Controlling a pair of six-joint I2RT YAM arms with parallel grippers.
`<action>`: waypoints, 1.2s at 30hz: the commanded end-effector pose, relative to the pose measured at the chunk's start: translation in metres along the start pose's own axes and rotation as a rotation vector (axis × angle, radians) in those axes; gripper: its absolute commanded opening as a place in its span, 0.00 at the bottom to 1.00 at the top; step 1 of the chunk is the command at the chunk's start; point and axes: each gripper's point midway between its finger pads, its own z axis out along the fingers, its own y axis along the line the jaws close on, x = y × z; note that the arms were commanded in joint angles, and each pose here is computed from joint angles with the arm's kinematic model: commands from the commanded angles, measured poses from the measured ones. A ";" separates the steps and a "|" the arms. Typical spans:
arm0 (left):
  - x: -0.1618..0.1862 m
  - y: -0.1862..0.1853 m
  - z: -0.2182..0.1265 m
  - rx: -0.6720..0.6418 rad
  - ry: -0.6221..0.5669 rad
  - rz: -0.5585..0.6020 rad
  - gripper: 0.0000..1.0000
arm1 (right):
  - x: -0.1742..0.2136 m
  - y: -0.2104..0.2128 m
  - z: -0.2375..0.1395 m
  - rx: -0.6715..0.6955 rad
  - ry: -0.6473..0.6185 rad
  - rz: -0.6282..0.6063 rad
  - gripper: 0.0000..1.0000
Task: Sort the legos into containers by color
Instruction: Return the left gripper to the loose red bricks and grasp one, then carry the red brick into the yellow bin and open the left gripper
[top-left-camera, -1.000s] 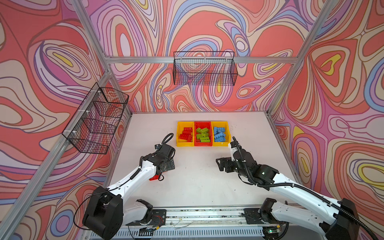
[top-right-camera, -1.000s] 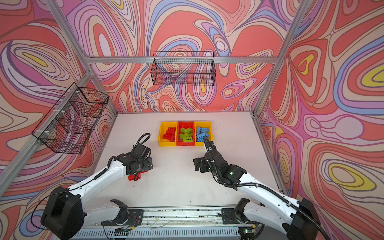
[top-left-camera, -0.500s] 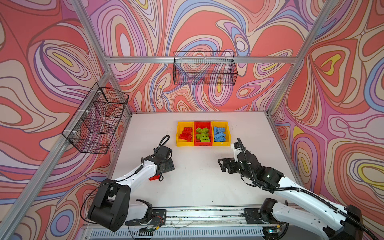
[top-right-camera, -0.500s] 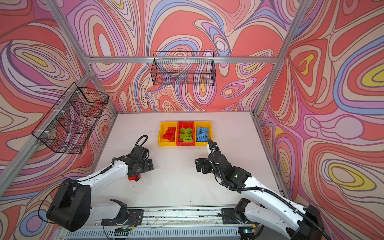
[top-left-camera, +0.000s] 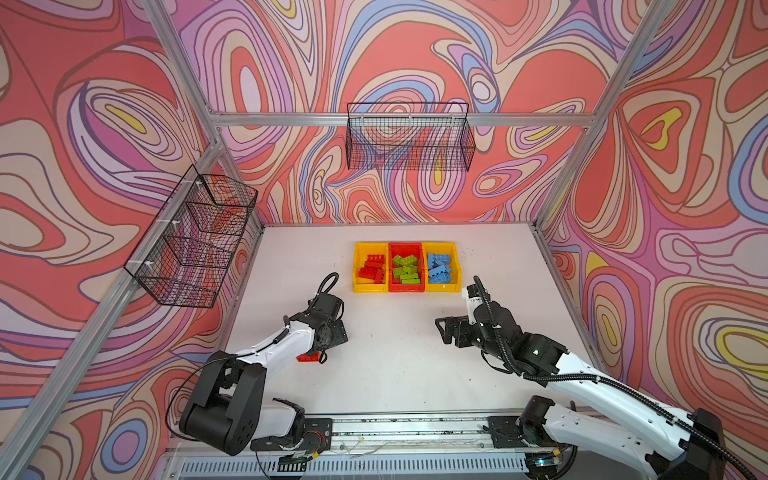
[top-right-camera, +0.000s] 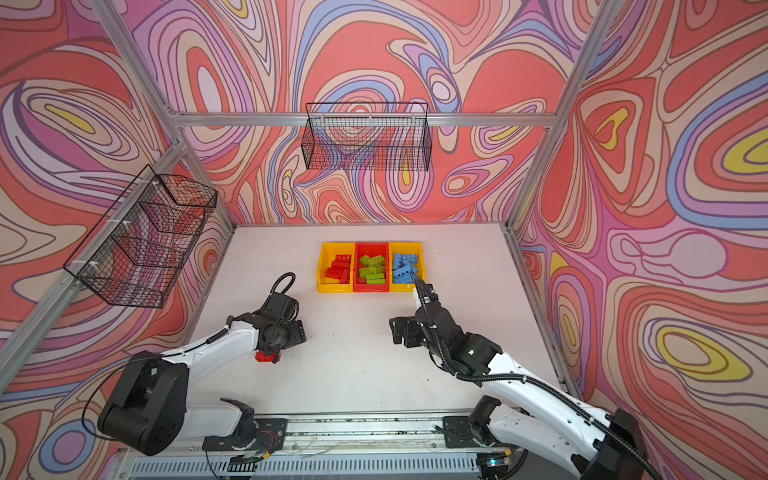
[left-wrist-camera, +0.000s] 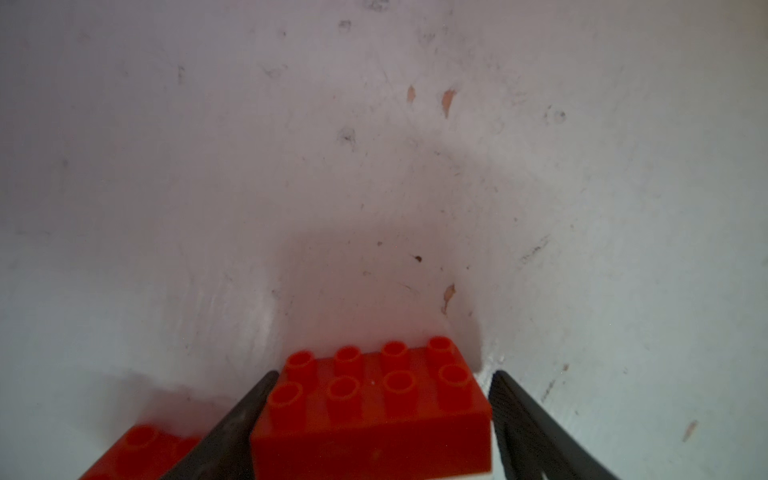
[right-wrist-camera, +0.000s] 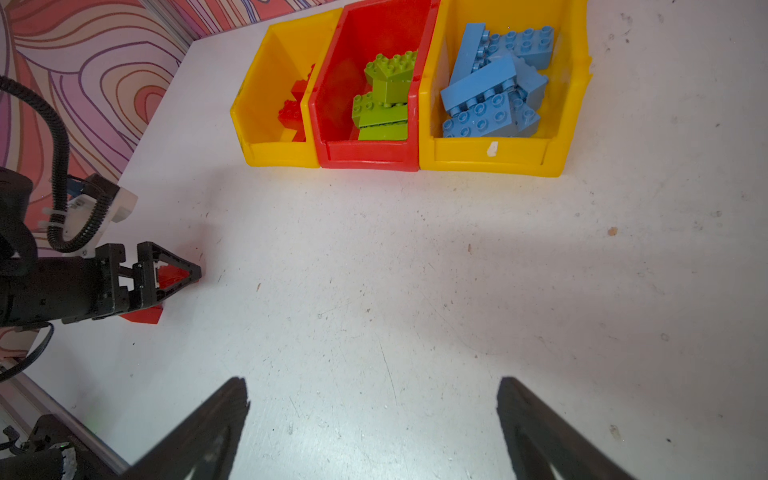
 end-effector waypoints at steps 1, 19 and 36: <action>0.004 -0.003 0.005 0.014 0.023 -0.018 0.70 | 0.003 -0.006 -0.001 0.021 -0.002 0.002 0.98; -0.066 -0.095 -0.039 0.088 -0.090 0.145 0.49 | -0.002 -0.007 -0.008 0.029 -0.019 0.000 0.98; -0.178 -0.202 -0.017 0.086 -0.142 0.257 0.53 | 0.000 -0.020 -0.023 0.076 -0.032 0.026 0.98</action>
